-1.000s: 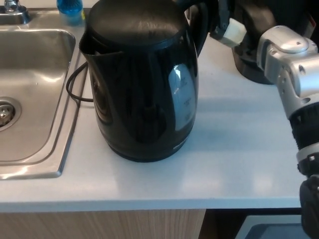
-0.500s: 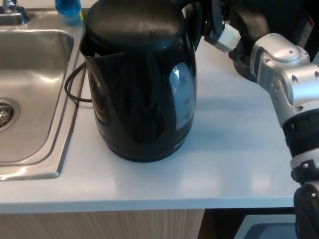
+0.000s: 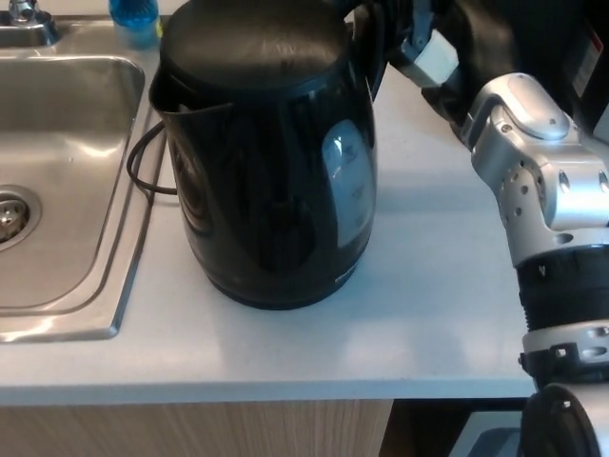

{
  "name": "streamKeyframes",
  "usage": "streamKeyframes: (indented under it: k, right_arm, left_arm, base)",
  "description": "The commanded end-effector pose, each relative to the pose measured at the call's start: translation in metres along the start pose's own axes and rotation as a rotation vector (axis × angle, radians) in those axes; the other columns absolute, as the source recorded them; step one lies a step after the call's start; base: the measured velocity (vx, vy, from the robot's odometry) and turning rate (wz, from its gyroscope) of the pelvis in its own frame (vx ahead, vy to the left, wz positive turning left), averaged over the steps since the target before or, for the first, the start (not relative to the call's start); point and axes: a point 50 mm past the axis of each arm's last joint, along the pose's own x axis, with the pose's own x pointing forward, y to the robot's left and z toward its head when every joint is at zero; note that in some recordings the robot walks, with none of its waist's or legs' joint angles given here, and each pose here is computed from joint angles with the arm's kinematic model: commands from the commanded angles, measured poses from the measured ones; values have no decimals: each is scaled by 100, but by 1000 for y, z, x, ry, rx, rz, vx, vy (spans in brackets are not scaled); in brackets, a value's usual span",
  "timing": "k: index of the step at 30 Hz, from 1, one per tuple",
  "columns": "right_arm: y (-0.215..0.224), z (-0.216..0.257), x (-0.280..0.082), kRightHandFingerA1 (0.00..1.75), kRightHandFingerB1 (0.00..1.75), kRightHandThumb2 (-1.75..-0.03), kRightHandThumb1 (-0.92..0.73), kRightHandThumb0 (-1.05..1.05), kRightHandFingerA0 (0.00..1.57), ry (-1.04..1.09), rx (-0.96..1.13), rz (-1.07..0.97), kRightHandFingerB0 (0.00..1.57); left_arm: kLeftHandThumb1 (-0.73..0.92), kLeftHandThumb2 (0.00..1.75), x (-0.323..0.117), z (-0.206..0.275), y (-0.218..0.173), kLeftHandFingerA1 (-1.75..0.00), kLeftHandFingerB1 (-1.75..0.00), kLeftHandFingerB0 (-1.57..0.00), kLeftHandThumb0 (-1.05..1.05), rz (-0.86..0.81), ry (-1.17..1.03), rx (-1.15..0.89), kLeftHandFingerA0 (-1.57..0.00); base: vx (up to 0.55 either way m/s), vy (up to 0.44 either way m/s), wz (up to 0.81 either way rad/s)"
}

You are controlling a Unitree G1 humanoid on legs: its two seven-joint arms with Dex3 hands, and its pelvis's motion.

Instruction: Pick up a kettle using the right hand on left side of the counter and then walk right towards the kettl base and turn on the kettle

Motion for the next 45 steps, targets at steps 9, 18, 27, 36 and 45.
streamKeyframes:
  k: [9, 18, 27, 36, 45]
  right_arm:
    - [-7, -6, -37, 90, 71, -76, -92, -93, 43, -33, 74, 74, 35]
    - [-29, -10, -61, 90, 68, -76, -92, -91, 46, -2, 31, 43, 40]
    - [-44, -24, -85, 86, 65, -77, -92, -87, 47, 49, -21, 32, 40]
    - [-49, -28, -95, 91, 70, -75, -92, -89, 45, 55, -31, 29, 40]
    - [-46, -39, -117, 85, 65, -75, -92, -87, 46, 72, -18, 42, 40]
  left_arm:
    - [58, 113, -3, 8, 6, -112, -95, -77, 28, 9, -81, 17, -83]
    - [53, 113, 4, 10, 4, -98, -89, -80, 24, 9, -56, 53, -93]
    - [53, 115, 0, 9, 3, -100, -91, -83, 24, 2, -76, 24, -95]
    - [52, 112, 3, 9, 3, -100, -91, -83, 23, 14, -56, 55, -95]
    - [52, 113, 2, 13, -4, -100, -89, -80, 25, -1, -86, 44, -94]
  base:
    - [0, 0, 0]
    - [0, 0, 1]
    - [0, 0, 0]
    - [0, 0, 0]
    - [0, 0, 0]
